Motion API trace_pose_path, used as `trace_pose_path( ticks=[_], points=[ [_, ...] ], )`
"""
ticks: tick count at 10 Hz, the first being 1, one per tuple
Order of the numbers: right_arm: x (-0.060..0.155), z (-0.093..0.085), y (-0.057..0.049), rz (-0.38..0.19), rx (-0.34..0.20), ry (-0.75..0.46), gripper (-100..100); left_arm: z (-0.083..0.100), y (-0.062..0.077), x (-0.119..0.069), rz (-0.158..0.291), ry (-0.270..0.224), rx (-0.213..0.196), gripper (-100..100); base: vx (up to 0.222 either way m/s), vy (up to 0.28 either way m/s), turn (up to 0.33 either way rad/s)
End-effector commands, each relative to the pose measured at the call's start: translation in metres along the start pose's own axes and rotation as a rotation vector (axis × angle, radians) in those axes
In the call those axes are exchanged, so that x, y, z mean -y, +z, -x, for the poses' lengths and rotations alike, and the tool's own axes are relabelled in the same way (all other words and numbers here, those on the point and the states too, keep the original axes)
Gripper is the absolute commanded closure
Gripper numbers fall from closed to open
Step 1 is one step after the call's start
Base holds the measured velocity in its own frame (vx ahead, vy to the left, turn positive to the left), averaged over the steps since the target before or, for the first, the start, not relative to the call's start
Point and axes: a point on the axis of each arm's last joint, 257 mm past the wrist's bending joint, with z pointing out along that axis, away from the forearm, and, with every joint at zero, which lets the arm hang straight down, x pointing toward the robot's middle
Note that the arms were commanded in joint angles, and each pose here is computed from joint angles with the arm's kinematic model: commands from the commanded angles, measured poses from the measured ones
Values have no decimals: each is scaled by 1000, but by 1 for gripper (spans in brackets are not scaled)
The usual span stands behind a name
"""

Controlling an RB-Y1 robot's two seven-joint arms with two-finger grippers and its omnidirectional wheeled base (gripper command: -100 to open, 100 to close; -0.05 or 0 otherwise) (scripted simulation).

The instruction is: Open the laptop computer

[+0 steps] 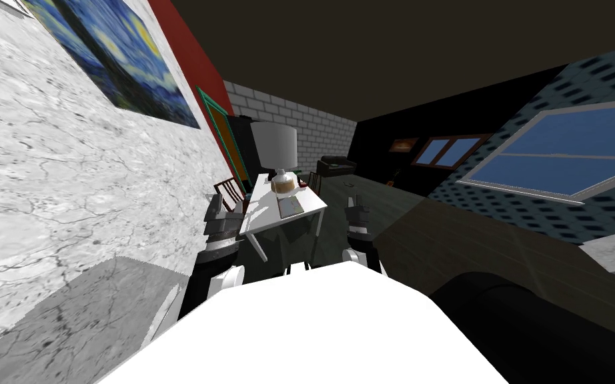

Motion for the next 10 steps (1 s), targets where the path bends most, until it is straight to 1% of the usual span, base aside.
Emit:
trace_pose_path(
  ticks=[1, 4, 5, 6, 7, 10],
  points=[
    [0, 0, 0, -1, 0, 0, 0, -6, -1, -7, 26, 37, -59, -100, 15, -16, -7],
    [0, 0, 0, -1, 0, 0, 0, -11, -3, -22, 71, 84, -112, -100, 25, -25, -10],
    [0, 0, 0, -1, 0, 0, 0, -12, -4, -32, 105, 112, -130, -100, 49, -42, -21],
    [0, 0, 0, -1, 0, 0, 0, -12, -5, -38, 123, 124, -135, -100, 57, -52, -14],
    [0, 0, 0, -1, 0, 0, 0, -10, -6, -49, 157, 146, -138, -100, 51, -52, -23],
    [0, 0, 0, -1, 0, 0, 0, -7, -8, -66, 208, 173, -133, -100, 47, -42, -13]
  ],
)
